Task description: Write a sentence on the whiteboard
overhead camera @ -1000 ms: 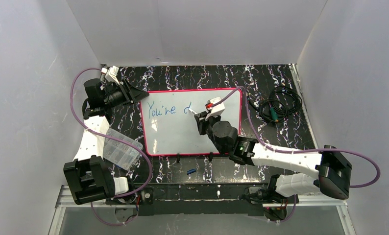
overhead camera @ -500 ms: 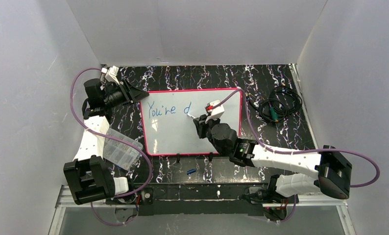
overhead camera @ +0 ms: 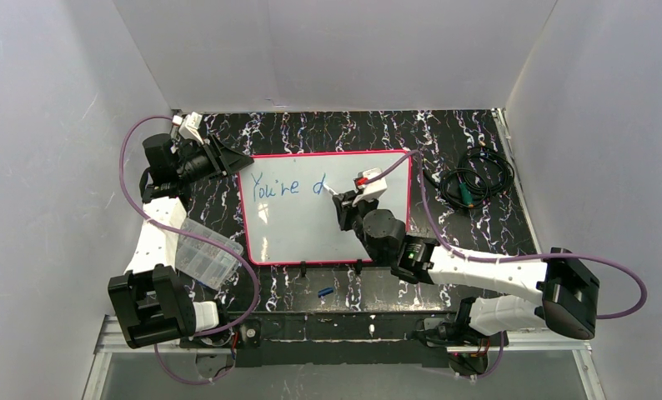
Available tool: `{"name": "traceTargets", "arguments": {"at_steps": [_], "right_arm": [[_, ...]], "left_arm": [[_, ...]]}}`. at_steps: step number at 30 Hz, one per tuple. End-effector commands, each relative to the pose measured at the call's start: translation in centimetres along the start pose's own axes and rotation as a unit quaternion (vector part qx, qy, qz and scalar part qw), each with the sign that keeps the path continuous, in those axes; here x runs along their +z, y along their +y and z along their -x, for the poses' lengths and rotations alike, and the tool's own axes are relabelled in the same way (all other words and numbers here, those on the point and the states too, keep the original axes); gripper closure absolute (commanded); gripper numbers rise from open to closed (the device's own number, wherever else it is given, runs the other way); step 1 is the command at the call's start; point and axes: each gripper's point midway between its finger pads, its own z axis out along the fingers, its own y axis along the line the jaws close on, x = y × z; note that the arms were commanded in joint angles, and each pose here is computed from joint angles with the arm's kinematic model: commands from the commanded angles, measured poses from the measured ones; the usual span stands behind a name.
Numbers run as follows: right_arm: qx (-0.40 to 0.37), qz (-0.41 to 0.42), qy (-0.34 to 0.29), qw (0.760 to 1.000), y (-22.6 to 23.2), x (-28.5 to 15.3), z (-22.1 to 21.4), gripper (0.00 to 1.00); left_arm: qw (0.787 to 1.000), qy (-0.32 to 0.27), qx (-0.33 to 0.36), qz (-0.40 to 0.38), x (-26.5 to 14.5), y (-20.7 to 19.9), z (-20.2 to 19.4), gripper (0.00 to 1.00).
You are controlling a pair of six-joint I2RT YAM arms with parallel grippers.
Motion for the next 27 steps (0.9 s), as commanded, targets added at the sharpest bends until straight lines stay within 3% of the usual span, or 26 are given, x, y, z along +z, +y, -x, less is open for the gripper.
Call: {"name": "traceTargets", "arguments": {"at_steps": [1, 20, 27], "right_arm": [[0.000, -0.037, -0.017, 0.999, -1.8, -0.3, 1.1, 0.99], [0.009, -0.020, 0.041, 0.999, -2.0, -1.5, -3.2, 0.99], [0.023, 0.006, 0.005, 1.000, -1.1, -1.8, -0.1, 0.99]], "left_arm": [[1.000, 0.008, 0.007, -0.025, -0.4, -1.6, -0.4, 0.57], [1.000, 0.006, 0.010, -0.027, -0.5, -1.8, -0.3, 0.57], [1.000, 0.006, 0.010, -0.025, -0.5, -1.7, -0.3, 0.57]]}}
